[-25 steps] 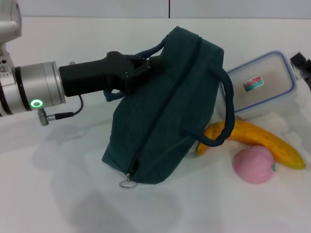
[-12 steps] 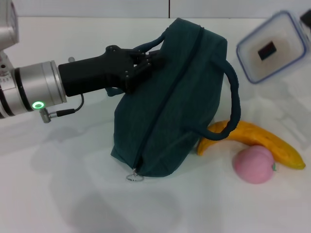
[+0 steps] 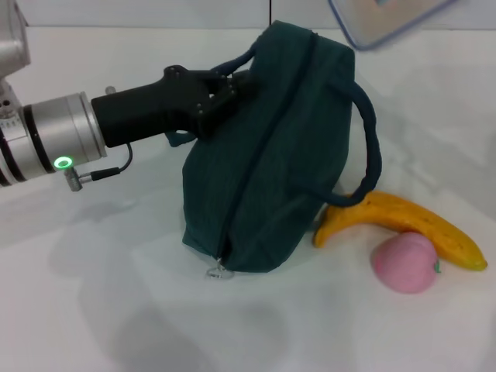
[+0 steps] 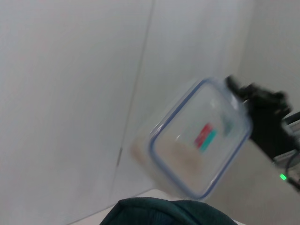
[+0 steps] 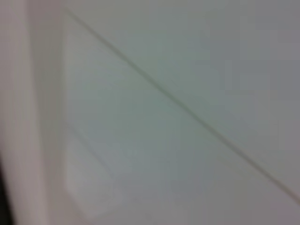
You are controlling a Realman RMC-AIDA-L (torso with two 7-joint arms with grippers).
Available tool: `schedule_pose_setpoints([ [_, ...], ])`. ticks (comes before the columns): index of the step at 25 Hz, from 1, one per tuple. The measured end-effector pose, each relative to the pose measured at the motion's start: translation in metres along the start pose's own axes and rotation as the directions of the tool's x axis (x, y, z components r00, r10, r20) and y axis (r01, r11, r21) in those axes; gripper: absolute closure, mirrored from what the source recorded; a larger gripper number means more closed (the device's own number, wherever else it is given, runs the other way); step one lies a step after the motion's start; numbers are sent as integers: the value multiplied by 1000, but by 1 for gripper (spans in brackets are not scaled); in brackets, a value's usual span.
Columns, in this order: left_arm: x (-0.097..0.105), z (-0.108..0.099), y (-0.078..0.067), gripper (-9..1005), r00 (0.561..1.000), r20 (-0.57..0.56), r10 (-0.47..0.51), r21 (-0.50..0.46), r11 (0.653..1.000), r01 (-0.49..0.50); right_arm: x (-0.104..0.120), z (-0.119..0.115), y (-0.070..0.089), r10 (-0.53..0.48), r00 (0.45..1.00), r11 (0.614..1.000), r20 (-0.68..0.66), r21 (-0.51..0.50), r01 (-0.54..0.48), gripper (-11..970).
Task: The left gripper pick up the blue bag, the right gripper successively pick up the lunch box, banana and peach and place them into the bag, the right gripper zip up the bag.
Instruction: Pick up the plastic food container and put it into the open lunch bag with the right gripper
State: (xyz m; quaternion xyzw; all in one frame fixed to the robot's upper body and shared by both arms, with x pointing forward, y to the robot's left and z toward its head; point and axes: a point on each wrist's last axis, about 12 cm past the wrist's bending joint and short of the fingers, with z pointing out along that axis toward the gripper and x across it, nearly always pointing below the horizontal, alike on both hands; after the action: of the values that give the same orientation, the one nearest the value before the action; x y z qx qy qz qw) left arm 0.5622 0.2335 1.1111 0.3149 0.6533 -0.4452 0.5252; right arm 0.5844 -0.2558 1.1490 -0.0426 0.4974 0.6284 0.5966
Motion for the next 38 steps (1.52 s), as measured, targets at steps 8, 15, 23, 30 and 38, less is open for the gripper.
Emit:
schedule_pose_setpoints([
  [8,2,0,7,949,1000,-10,-1,-59,998,1,7,38,5,23,999,996,-40,-84,-26,863],
  [15,2,3,6,949,1000,-9,2,-49,999,-2,25,43,-1,50,991,998,-126,-29,-54,863],
  [23,3,1,5,950,1000,-4,-1,-47,999,1,38,13,-4,75,979,997,-190,44,-68,850],
  [30,1,2,6,950,1000,7,10,-50,999,-10,50,1,-4,89,956,995,-281,64,-73,810],
  [38,-2,5,7,950,1000,7,17,-47,999,-17,61,10,-8,123,921,991,-369,101,-92,763],
])
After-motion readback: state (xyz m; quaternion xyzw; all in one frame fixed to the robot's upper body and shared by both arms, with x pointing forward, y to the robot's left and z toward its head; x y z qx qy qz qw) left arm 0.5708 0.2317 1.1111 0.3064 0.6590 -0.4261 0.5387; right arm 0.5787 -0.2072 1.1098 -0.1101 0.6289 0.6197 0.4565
